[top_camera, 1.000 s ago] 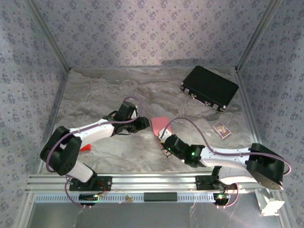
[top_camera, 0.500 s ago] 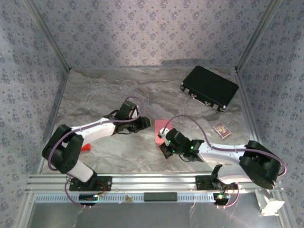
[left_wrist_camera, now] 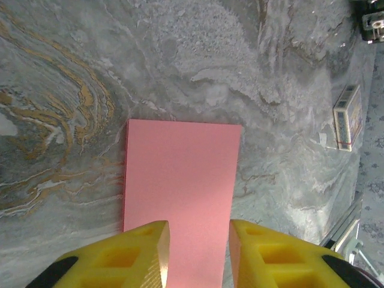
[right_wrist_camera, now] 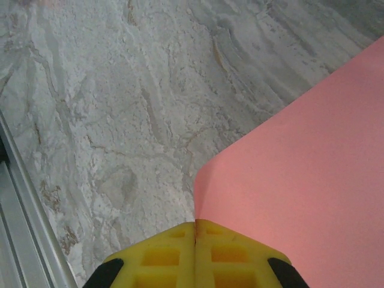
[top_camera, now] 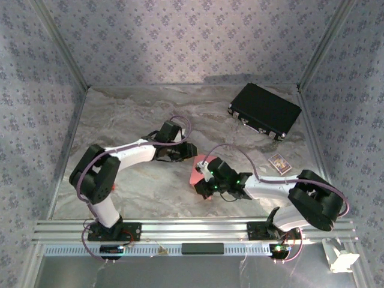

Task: Fold a paper plane with a square sheet of paper (pick it up from the middle)
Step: Third fold the triangle at the center of the table.

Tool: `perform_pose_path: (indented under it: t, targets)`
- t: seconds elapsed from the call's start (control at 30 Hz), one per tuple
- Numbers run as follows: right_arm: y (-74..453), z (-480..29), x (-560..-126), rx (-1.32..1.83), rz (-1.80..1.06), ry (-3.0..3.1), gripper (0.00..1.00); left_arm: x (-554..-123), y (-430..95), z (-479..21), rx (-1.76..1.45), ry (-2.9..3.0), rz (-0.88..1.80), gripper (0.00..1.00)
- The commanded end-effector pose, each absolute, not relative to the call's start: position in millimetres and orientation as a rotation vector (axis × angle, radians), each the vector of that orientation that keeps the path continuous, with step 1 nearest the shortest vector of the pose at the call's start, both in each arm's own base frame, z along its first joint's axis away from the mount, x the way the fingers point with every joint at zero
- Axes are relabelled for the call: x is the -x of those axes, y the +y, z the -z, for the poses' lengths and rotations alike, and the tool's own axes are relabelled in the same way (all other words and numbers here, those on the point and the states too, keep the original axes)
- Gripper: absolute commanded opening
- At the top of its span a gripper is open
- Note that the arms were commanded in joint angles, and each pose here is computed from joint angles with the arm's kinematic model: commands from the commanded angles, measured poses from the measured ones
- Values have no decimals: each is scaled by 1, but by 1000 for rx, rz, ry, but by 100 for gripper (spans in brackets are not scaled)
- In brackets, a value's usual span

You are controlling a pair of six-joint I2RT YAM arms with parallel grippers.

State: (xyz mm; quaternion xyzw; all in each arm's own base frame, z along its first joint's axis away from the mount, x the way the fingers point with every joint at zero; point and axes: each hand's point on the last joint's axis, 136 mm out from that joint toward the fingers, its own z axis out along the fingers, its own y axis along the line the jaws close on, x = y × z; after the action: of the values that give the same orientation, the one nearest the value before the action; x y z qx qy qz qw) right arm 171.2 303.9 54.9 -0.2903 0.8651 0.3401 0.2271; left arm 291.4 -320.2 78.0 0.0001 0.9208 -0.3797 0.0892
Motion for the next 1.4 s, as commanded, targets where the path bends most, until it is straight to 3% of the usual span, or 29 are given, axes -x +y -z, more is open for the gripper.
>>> perform_pose_path:
  t: [0.0, 0.4, 0.77, 1.37]
  targets:
    - [303, -58, -171, 758, -998, 2376, 0, -290, -335, -80, -79, 2746, 1228, 28]
    - [289, -57, -176, 675, -1035, 2371, 0, -276, -361, -39, -224, 2955, 1144, 21]
    - [283, -53, -181, 641, -1036, 2385, 0, -267, -343, 2, -217, 3077, 969, 15]
    - [251, -41, -203, 520, -923, 2450, 0, -267, -340, 0, -218, 3065, 952, 13]
